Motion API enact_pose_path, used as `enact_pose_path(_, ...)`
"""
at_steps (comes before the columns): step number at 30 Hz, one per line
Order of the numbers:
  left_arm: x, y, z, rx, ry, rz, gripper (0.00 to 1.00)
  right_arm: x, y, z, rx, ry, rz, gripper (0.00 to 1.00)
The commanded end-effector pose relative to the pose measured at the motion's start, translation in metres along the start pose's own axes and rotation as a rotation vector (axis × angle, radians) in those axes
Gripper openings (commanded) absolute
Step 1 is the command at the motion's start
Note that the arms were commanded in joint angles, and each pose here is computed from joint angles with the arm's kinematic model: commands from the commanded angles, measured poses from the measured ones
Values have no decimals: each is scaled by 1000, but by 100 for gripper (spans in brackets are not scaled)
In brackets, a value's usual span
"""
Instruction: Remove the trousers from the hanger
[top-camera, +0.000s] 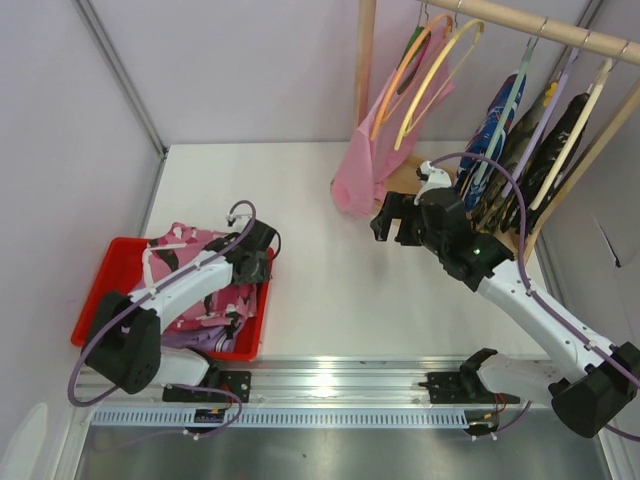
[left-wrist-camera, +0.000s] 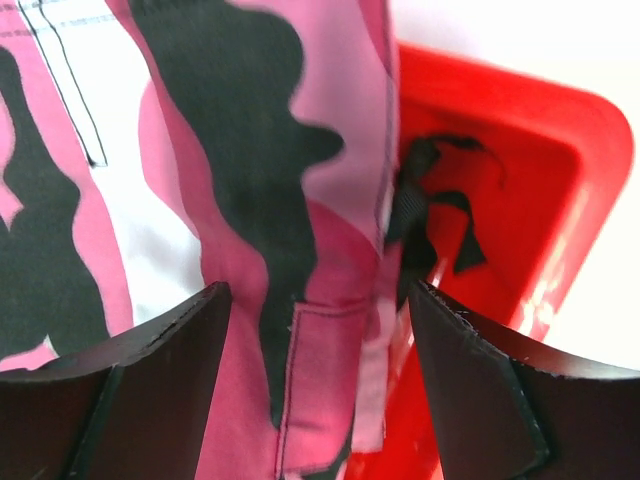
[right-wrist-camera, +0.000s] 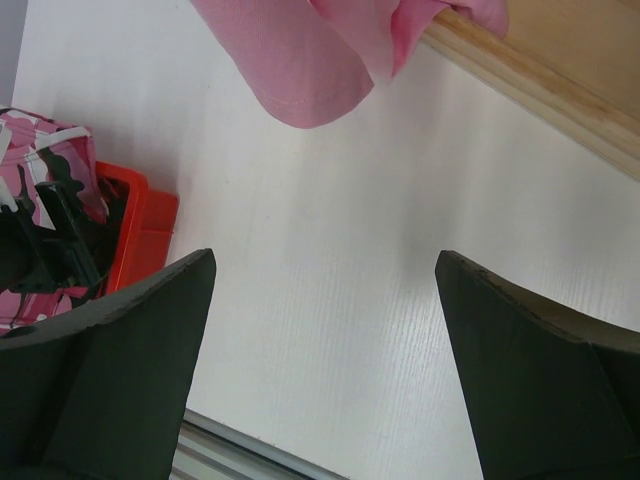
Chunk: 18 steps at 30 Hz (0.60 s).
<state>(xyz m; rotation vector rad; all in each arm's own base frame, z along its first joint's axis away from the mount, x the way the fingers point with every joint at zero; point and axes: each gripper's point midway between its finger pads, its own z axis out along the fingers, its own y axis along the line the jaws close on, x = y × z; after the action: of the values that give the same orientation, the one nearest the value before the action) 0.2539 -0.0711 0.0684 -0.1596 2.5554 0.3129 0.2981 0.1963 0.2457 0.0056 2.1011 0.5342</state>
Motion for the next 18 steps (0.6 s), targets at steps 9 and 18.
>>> enact_pose_path(9,12,-3,40,-58,1,-86,68,-22,-2,-17,22,-71,19,99)
enact_pose_path(18,28,-4,42,-26,22,-94,27,-23,0,-14,18,-65,14,99)
